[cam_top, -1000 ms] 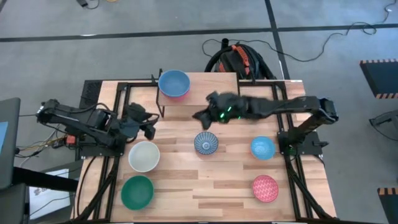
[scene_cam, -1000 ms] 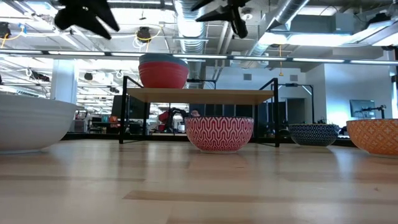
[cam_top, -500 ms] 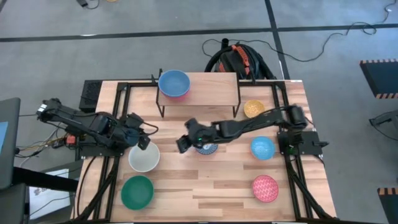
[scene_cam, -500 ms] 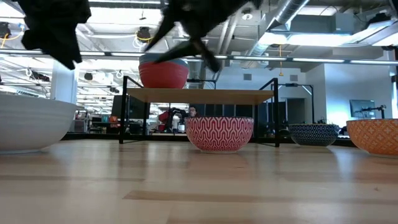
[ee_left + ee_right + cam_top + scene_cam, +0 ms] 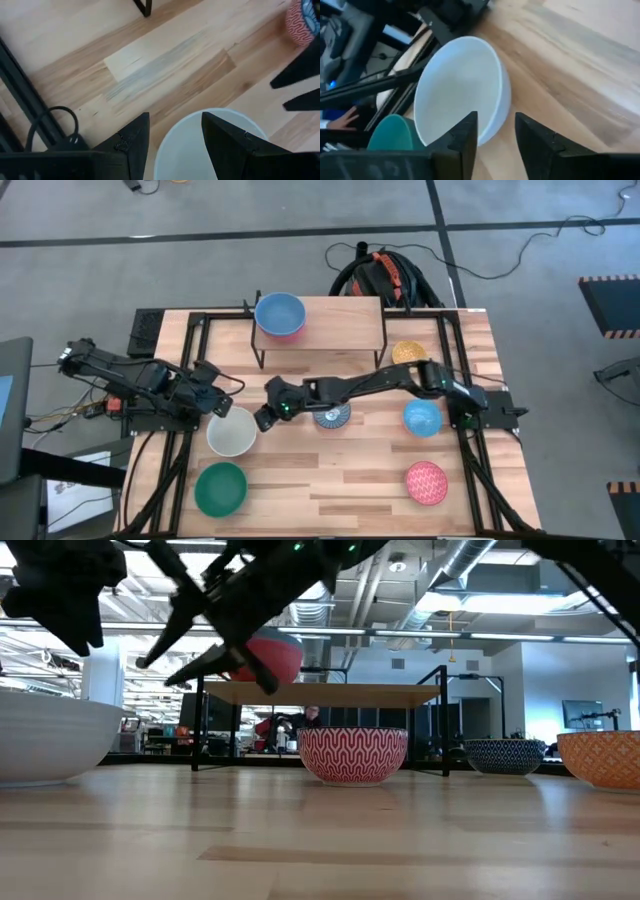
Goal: Place and stack bowls onto a shelf
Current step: Stack the white bowl on top of the blue bowl on the shelf
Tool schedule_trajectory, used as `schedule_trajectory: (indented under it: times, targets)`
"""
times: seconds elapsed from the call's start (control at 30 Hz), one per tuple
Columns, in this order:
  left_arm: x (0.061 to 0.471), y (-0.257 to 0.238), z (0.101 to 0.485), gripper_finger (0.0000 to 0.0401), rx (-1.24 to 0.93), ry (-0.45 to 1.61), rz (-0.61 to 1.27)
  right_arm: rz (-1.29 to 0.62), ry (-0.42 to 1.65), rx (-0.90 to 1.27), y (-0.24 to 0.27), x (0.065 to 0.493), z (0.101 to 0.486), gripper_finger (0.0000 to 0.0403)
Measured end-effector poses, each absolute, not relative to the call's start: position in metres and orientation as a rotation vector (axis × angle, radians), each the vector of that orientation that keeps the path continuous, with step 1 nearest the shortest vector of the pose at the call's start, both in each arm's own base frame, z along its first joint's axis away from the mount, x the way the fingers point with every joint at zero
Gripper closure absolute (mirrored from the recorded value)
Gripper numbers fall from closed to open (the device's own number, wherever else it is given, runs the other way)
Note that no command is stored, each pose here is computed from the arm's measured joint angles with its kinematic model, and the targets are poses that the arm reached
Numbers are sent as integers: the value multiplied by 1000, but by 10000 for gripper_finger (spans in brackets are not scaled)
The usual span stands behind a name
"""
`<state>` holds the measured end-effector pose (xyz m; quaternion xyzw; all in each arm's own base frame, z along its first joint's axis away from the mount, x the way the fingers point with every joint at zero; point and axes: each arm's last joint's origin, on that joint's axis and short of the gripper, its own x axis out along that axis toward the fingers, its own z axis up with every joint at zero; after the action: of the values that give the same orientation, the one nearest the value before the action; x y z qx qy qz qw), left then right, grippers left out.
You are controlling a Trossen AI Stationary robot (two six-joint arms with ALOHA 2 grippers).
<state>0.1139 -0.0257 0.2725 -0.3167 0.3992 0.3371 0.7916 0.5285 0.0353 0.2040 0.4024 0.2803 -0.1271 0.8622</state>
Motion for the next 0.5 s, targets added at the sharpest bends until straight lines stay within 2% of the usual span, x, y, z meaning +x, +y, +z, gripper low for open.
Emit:
schedule_trajectory:
  times: [0.23, 0.5]
  targets:
    - [111, -29, 272, 237, -669, 873, 706, -256, 581, 854, 36, 550, 186, 157]
    - [104, -32, 270, 237, -640, 917, 726, -310, 620, 842, 39, 559, 165, 151]
